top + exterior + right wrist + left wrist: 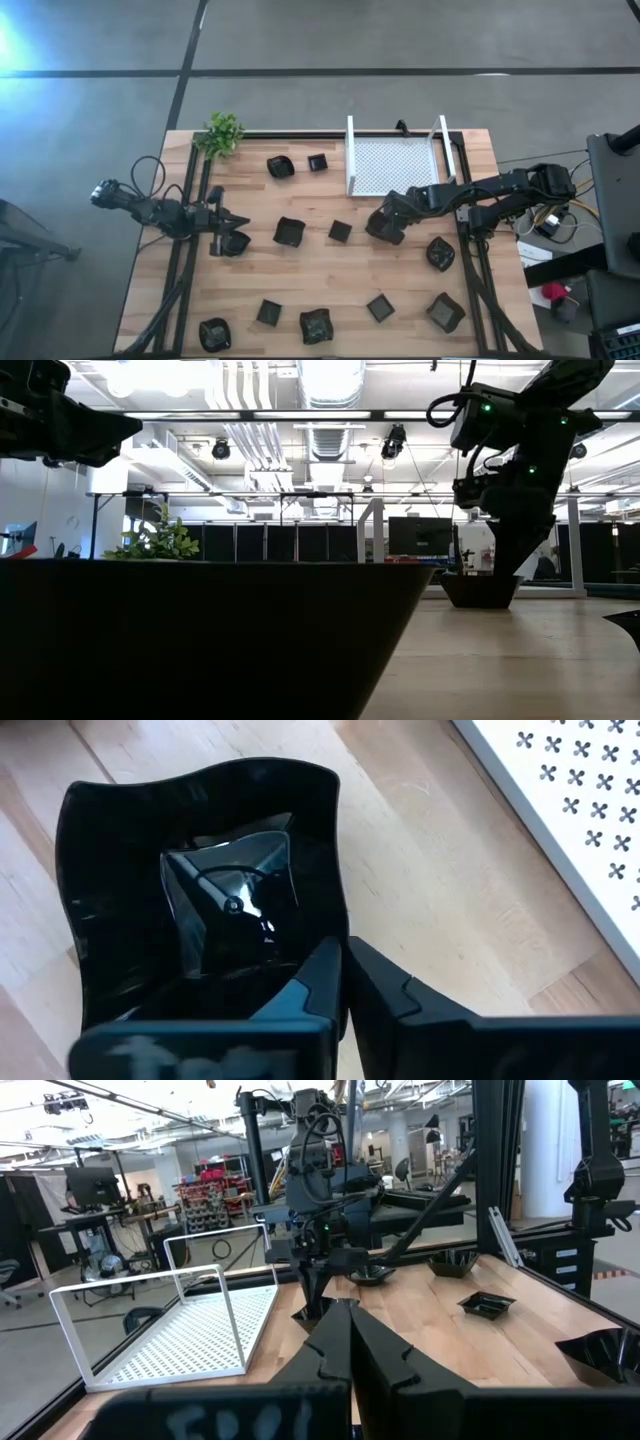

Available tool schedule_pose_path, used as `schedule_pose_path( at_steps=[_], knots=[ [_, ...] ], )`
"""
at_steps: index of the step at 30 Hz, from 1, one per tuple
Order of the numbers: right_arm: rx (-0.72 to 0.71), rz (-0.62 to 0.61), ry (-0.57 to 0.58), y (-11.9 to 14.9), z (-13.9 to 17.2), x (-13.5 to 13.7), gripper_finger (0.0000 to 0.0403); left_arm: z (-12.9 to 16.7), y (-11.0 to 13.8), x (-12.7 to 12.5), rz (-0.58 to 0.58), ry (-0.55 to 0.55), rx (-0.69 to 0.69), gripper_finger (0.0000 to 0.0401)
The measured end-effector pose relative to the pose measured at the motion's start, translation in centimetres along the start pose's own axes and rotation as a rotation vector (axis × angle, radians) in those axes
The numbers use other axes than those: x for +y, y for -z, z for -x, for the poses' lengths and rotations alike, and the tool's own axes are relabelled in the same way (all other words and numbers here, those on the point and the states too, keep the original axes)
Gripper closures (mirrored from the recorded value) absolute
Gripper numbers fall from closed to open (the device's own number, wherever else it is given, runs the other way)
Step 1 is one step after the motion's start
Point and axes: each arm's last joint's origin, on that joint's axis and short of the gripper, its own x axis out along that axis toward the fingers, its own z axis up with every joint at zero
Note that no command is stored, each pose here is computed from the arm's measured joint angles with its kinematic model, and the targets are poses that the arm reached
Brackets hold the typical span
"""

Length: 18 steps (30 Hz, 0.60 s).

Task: Pick & Place Mini shaped plates
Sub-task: Put the distorted square plate on the shelf

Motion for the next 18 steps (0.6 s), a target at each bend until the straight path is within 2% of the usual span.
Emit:
schedule_pose_path(
  at_steps=[8,13,18],
  knots=[
    [-0.028,-0.001,-0.013,-0.2,0.9,-0.1,0.0395,0.0,0.0,0.0,0.0,0.0,0.0,0.0401],
    [-0.079,-0.01,-0.03,-0.9,2.8,0.0,0.0395,0.0,0.0,0.0,0.0,0.0,0.0,0.0401],
    [-0.141,-0.039,0.012,-2.0,5.4,-0.5,0.0395,0.0,0.0,0.0,0.0,0.0,-0.001,0.0401]
  ],
)
